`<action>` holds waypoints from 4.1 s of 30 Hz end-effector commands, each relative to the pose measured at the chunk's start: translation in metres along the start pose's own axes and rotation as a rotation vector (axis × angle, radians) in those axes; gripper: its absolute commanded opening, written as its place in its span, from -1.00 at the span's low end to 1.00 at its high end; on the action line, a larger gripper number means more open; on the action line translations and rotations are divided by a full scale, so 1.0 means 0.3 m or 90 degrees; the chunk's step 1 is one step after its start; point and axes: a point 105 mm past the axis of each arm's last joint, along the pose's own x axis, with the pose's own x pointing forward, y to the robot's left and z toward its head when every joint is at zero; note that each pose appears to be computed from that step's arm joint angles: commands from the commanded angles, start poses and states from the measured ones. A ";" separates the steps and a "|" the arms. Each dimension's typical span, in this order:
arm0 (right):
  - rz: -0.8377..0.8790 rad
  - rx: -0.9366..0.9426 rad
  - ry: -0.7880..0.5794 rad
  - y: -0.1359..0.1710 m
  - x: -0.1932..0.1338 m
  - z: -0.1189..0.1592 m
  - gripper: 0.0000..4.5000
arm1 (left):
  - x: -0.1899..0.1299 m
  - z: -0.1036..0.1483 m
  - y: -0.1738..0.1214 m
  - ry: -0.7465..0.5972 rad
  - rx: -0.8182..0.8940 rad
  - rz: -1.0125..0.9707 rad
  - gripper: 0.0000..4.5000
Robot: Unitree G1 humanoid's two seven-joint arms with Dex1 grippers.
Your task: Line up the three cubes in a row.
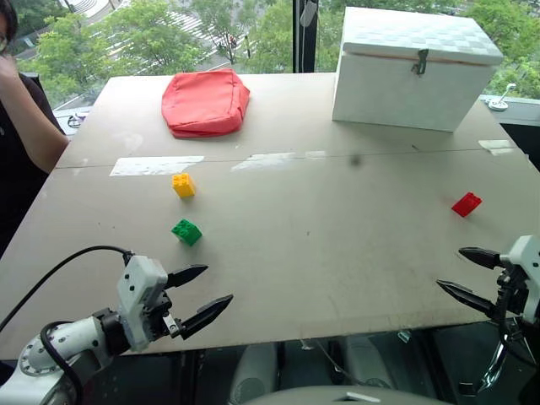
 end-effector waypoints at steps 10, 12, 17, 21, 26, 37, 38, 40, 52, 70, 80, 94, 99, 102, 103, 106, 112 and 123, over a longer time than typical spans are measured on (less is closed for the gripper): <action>-0.100 -0.029 -0.092 -0.086 0.024 0.121 0.95 | 0.110 0.196 0.010 -0.172 -0.022 0.029 1.00; -0.110 -0.014 -0.113 -0.095 0.027 0.148 0.95 | 0.123 0.223 0.008 -0.186 -0.032 0.025 1.00; -0.111 -0.006 -0.127 -0.124 0.019 0.223 0.95 | 0.139 0.275 -0.029 -0.184 -0.012 -0.033 1.00; -0.097 -0.027 -0.024 -0.165 0.012 0.228 0.95 | 0.138 0.276 -0.069 -0.134 0.054 -0.100 1.00; -0.126 -0.091 0.069 -0.256 -0.002 0.265 0.95 | 0.141 0.280 -0.098 -0.106 0.102 -0.155 1.00; -0.128 -0.139 0.106 -0.291 0.019 0.286 0.95 | 0.160 0.268 -0.122 -0.115 0.105 -0.165 1.00; -0.127 -0.133 0.106 -0.291 0.019 0.285 0.95 | 0.161 0.267 -0.121 -0.116 0.105 -0.164 1.00; -0.126 -0.127 0.106 -0.292 0.018 0.284 0.95 | 0.161 0.267 -0.118 -0.117 0.103 -0.163 1.00; -0.139 -0.115 0.116 -0.298 0.008 0.265 0.95 | 0.168 0.259 -0.113 -0.116 0.100 -0.170 1.00; -0.172 -0.110 0.159 -0.353 0.004 0.244 0.95 | 0.176 0.270 -0.125 -0.113 0.122 -0.194 1.00; -0.167 -0.005 0.245 -0.439 0.105 0.201 0.95 | 0.199 0.284 -0.177 -0.103 0.179 -0.251 1.00; -0.167 0.002 0.336 -0.524 0.178 0.148 0.95 | 0.200 0.296 -0.186 -0.110 0.174 -0.234 1.00; -0.165 0.006 0.341 -0.535 0.191 0.138 0.95 | 0.199 0.300 -0.189 -0.110 0.172 -0.228 1.00; -0.170 0.009 0.340 -0.542 0.200 0.132 0.71 | 0.199 0.307 -0.192 -0.112 0.172 -0.226 1.00; -0.168 0.009 0.342 -0.541 0.201 0.128 0.59 | 0.199 0.309 -0.193 -0.112 0.172 -0.226 1.00; -0.160 0.007 0.346 -0.536 0.205 0.121 -0.02 | 0.199 0.310 -0.194 -0.111 0.170 -0.226 1.00; -0.141 -0.010 0.317 -0.522 0.213 0.149 -0.41 | 0.201 0.312 -0.195 -0.110 0.167 -0.226 1.00; 0.127 -0.259 0.216 -0.239 0.373 0.363 -0.41 | 0.175 0.279 -0.174 -0.094 0.159 -0.191 1.00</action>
